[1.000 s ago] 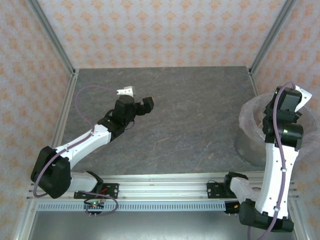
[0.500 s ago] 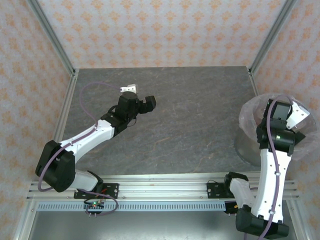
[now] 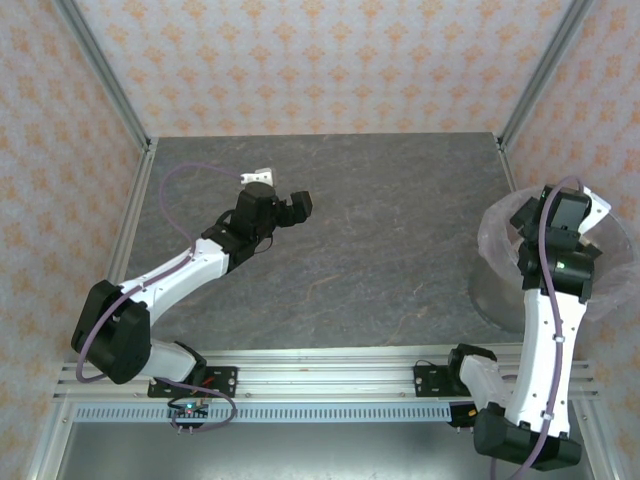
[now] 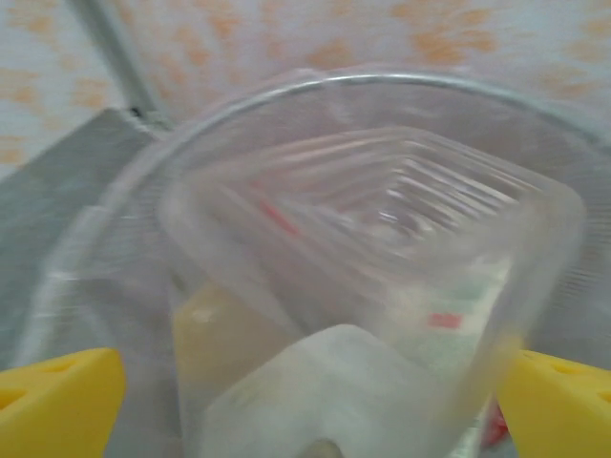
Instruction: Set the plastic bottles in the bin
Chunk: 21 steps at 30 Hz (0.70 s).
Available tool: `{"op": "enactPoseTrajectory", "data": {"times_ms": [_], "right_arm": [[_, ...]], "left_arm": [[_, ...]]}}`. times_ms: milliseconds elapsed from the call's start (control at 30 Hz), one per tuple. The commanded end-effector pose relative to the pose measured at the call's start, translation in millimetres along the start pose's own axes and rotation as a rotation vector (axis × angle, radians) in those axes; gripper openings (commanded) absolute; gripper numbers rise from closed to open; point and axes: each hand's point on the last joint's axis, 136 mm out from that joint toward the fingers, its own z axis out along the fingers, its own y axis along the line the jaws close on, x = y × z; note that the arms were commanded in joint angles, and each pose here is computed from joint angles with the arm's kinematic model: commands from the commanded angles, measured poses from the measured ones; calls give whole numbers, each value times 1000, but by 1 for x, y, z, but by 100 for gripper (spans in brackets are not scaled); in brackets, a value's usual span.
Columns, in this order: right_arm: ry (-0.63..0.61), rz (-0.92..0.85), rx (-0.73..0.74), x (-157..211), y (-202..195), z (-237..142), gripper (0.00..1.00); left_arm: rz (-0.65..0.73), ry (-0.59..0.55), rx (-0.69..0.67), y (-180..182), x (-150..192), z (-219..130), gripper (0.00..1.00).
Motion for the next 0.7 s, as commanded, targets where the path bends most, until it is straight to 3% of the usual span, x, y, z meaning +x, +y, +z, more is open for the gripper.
{"op": "enactPoseTrajectory", "data": {"times_ms": [0,133,267,500,667], "right_arm": [[27,52,-167,-6,43,21,100],[-38,33,-21,-30,27,33,100],[-14,1,-34,-42,31,20,99],[-19,27,-302,-58,71,-45,99],[12,-163,-528,-39,147,-65,99]], "left_arm": [[-11,-18,-17,2,-11,-2,100],[2,-19,-17,2,-13,-6,100],[4,-27,-31,6,-13,-12,100],[-5,-99,-78,19,-31,-34,100],[1,-143,-180,47,-45,-51,100]]}}
